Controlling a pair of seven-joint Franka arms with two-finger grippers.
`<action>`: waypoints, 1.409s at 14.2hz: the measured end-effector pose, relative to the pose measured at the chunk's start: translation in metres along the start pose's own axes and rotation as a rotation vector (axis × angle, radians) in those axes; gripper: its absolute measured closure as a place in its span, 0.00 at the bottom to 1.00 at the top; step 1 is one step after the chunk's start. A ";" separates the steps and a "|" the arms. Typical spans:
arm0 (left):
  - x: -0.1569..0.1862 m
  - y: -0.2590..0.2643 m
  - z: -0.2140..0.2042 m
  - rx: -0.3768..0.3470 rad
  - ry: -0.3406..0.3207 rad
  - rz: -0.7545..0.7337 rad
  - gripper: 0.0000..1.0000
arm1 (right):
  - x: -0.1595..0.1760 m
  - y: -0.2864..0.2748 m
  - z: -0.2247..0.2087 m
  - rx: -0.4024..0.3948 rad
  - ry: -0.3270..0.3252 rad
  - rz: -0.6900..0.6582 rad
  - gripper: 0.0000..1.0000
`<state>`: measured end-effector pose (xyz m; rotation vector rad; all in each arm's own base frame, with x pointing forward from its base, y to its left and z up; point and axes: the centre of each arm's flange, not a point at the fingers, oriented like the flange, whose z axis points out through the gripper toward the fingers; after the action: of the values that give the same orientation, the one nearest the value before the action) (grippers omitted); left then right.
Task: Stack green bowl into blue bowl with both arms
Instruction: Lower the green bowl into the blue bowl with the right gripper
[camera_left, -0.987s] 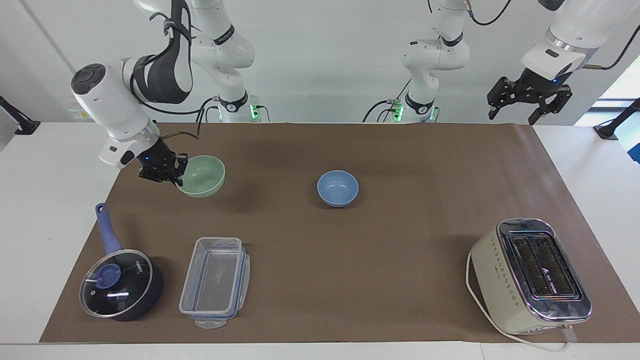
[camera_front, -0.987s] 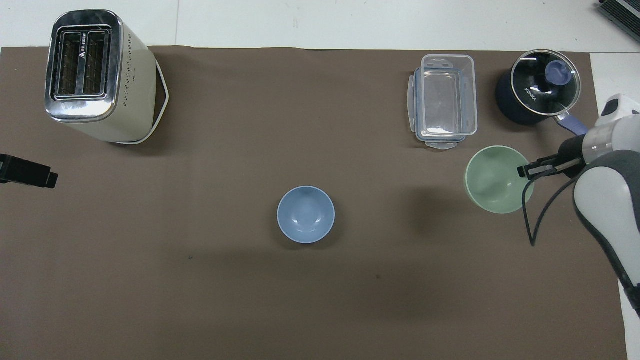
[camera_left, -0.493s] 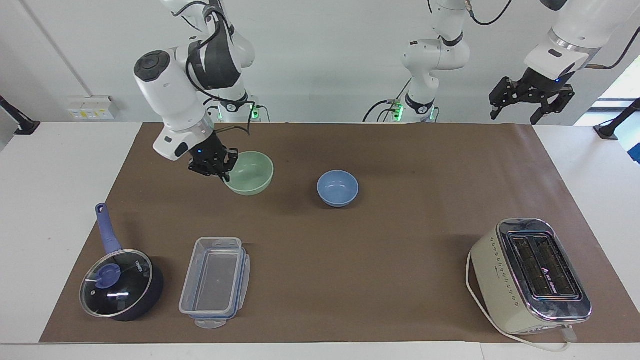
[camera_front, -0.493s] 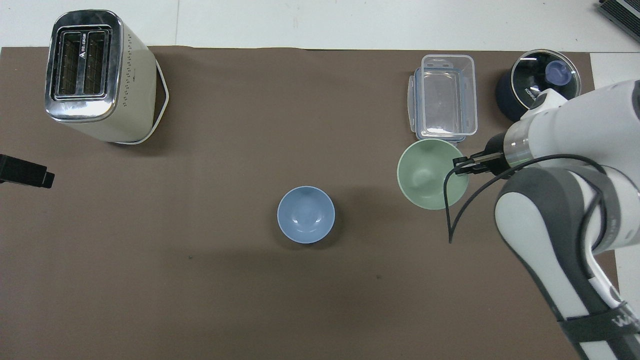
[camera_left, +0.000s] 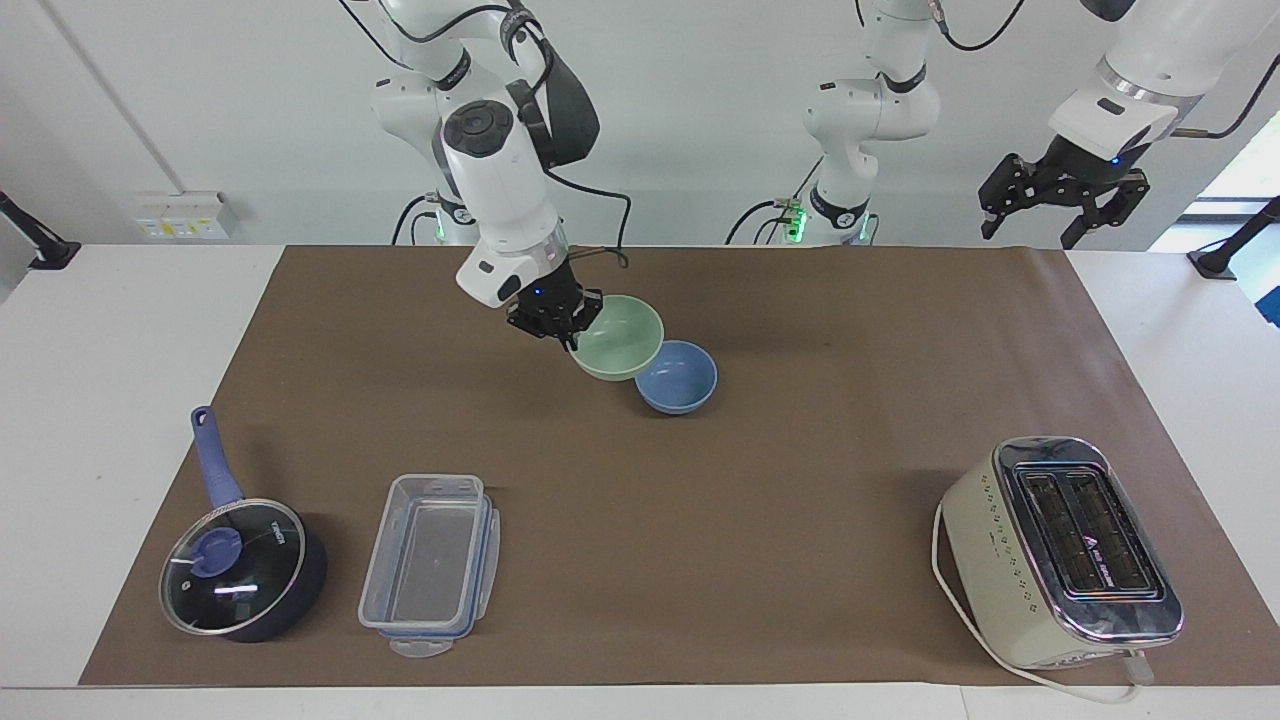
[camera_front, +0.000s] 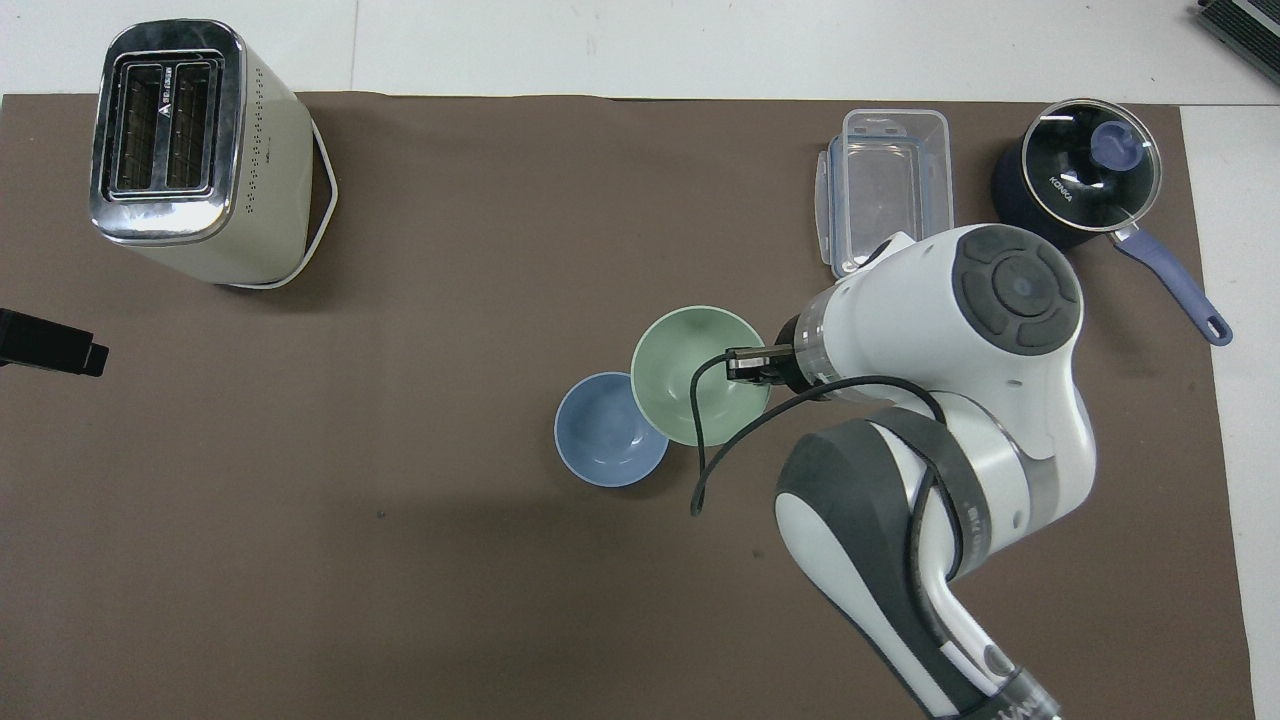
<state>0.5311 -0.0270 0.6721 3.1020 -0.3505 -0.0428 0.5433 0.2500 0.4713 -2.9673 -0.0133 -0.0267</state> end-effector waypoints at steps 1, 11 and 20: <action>0.000 0.000 0.000 0.000 0.000 0.000 0.00 | -0.002 -0.011 0.007 0.004 -0.001 0.015 0.95; 0.000 0.000 0.000 0.000 0.000 0.000 0.00 | -0.016 -0.062 0.079 0.000 -0.044 0.047 0.95; 0.000 0.000 0.000 0.000 0.000 0.000 0.00 | -0.043 -0.064 0.119 -0.018 -0.058 0.022 0.95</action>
<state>0.5311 -0.0268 0.6721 3.1021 -0.3499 -0.0428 0.5015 0.3331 0.3647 -2.9852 0.0127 0.0623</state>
